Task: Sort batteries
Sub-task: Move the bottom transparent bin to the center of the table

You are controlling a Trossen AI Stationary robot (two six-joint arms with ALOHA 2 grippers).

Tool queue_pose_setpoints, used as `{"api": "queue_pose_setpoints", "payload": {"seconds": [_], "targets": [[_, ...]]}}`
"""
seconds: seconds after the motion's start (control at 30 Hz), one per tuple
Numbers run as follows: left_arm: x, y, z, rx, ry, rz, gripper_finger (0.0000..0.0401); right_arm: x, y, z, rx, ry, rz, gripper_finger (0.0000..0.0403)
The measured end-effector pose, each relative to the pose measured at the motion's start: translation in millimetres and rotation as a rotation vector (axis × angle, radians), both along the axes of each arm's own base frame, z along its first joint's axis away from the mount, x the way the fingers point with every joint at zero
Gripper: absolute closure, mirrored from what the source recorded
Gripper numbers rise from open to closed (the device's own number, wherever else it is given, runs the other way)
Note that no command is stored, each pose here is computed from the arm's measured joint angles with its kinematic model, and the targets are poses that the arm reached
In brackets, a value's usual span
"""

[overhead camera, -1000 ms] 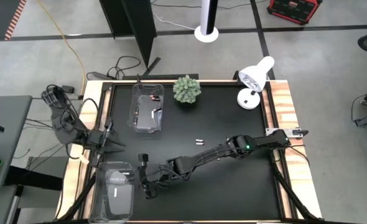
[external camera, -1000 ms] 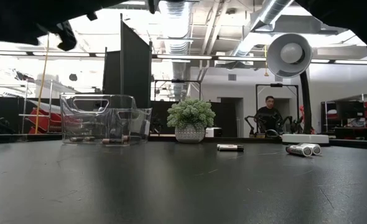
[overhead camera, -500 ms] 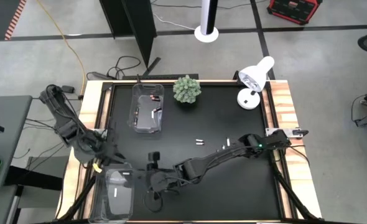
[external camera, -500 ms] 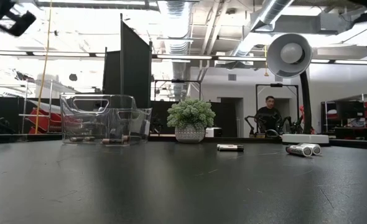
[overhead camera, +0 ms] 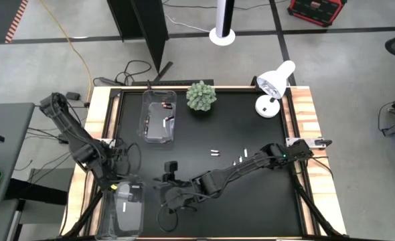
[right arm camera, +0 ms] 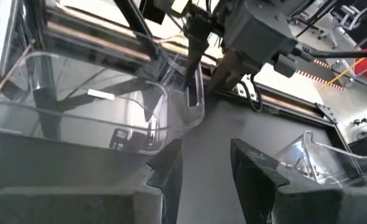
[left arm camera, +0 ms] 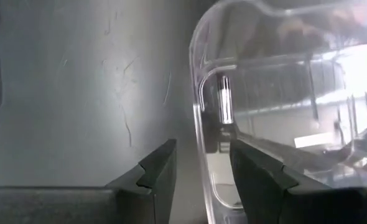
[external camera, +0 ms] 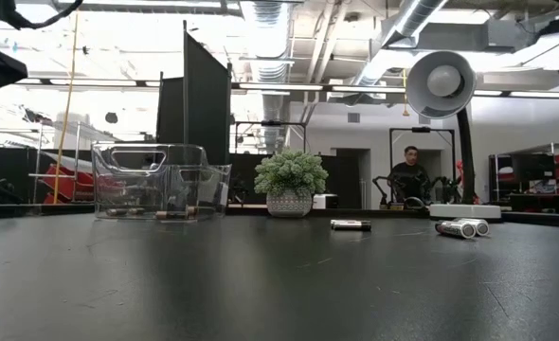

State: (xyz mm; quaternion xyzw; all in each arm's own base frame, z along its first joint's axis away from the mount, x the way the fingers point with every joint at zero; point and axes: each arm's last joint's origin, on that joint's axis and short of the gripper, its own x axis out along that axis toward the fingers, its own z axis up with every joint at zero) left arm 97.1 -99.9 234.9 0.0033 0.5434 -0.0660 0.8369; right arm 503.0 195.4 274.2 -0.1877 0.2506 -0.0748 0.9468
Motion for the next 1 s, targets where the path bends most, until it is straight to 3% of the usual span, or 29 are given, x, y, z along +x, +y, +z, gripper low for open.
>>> {"api": "queue_pose_setpoints", "payload": {"seconds": [0.27,0.73,1.0], "targets": [[4,0,-4,0.024,0.025,0.028,0.0281,0,-1,-1,-0.022,0.012,0.008,0.0255],[13,7,-3,0.019,0.016,0.098,0.0393,-2,3,-2,-0.027,0.018,0.014,0.0255],[25,7,1,-0.006,-0.077,0.060,0.0393,-8,12,-3,-0.059,0.034,0.000,0.0255]]}}
